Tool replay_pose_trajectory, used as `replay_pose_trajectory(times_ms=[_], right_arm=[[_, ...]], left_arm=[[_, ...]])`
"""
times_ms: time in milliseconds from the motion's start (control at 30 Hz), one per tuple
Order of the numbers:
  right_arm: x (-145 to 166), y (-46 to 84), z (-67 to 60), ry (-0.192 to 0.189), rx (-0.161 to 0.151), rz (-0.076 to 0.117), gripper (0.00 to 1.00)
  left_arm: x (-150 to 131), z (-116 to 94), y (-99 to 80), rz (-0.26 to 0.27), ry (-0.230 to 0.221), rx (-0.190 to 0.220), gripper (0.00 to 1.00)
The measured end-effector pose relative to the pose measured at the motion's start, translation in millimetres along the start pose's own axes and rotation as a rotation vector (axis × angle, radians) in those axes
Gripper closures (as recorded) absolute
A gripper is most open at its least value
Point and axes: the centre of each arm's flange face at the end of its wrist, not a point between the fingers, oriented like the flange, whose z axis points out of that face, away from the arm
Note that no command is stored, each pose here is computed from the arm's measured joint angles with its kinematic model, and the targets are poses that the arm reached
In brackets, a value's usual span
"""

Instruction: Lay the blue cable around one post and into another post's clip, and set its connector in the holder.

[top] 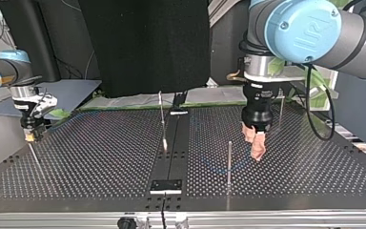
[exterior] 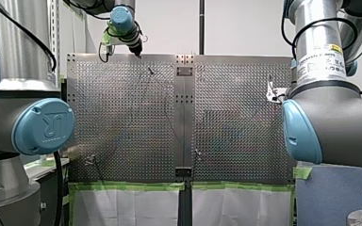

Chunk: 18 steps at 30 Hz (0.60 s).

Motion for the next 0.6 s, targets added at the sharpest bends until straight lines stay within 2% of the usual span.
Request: replay_pose_trajectory(times_ms=[400, 600], right_arm=[[0, 0.0, 0.0, 0.0, 0.0, 0.0, 0.0], [0, 0.0, 0.0, 0.0, 0.0, 0.0, 0.0]], left_arm=[[1, 0, -0.1, -0.004, 0.001, 0.0, 0.0], [16, 1, -0.2, -0.003, 0.009, 0.004, 0.0]])
